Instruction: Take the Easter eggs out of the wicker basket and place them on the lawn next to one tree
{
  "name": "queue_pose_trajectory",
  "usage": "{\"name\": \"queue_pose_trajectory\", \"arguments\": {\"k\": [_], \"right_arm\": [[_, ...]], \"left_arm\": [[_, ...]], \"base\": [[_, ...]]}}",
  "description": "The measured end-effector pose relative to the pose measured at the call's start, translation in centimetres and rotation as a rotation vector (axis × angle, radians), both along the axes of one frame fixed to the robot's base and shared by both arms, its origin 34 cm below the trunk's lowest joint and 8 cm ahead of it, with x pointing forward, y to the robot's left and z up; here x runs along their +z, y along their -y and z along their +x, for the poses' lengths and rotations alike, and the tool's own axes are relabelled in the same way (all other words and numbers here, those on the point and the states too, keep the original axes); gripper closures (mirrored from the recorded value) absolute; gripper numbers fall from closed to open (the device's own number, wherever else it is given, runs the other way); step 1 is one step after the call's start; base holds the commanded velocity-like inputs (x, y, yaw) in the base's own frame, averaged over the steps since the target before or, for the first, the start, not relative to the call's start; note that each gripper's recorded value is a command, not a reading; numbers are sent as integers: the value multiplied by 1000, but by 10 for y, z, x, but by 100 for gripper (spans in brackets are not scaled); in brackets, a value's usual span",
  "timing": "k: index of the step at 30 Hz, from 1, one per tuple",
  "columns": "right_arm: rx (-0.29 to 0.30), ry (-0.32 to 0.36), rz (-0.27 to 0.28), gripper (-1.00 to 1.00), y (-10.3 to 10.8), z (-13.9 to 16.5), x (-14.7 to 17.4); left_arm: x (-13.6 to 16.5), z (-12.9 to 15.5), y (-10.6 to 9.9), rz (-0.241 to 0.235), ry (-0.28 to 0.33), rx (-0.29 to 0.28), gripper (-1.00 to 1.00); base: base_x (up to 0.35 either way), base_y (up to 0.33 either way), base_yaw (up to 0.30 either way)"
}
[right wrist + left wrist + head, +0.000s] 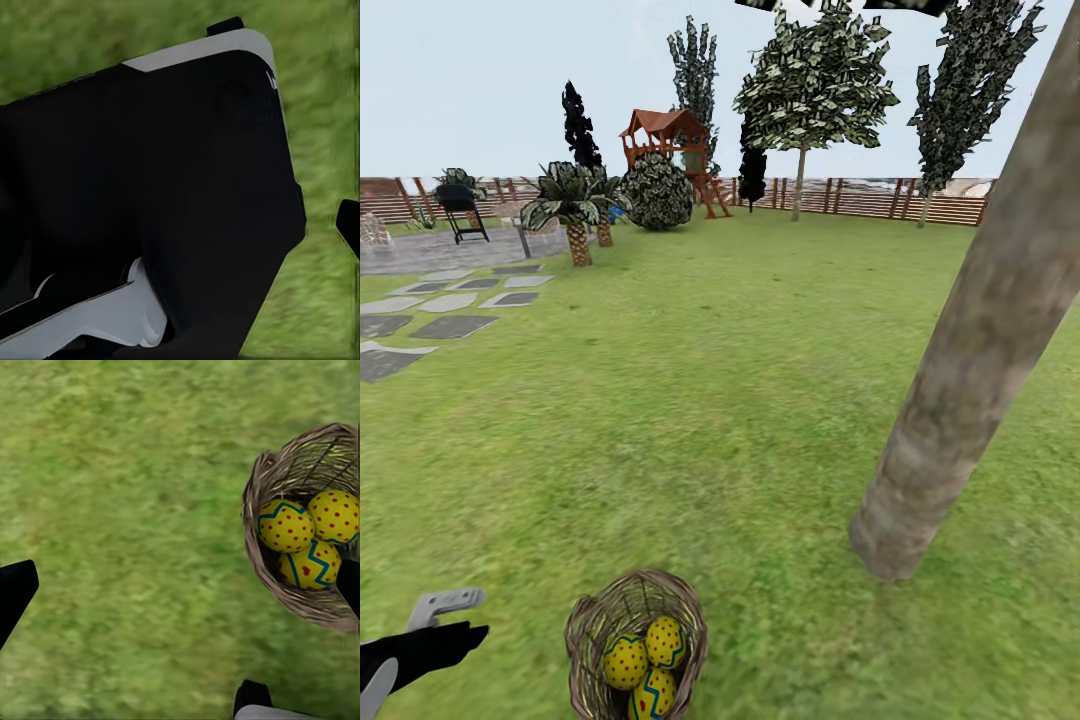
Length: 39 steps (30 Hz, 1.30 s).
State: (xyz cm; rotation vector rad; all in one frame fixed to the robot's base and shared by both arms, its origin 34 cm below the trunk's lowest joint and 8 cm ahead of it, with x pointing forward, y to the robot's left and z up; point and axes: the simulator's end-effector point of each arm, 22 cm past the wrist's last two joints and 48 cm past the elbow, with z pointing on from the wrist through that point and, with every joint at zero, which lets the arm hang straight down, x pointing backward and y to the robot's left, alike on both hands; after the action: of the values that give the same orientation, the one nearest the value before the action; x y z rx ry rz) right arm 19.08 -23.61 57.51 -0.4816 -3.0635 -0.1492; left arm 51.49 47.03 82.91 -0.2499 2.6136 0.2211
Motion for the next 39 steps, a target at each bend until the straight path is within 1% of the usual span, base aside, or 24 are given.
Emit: {"name": "queue_pose_trajectory", "arguments": {"k": [2, 7, 20, 28, 36, 39], "right_arm": [[3, -11, -4, -100, 4, -6, 0], [-1, -11, -2, -100, 2, -7, 0], [10, -2, 5, -100, -4, -4, 0], [-5, 2, 4, -100, -3, -2, 0], [-10, 21, 1, -100, -2, 6, 0], [-10, 25, 0, -100, -1, 9, 0]], "left_arm": [[-1, 0, 1, 1, -3, -2, -100], [-2, -1, 1, 1, -5, -3, -100], [-3, -2, 1, 2, -7, -3, -100], [-3, -2, 2, 2, -8, -4, -100], [-3, -2, 1, 4, -8, -4, -100], [-3, -1, 2, 3, -7, -4, -100]], "base": [[0, -190, 0], [0, -104, 0], [0, -11, 0], [0, 0, -4], [0, -74, -179], [0, -51, -56]]}}
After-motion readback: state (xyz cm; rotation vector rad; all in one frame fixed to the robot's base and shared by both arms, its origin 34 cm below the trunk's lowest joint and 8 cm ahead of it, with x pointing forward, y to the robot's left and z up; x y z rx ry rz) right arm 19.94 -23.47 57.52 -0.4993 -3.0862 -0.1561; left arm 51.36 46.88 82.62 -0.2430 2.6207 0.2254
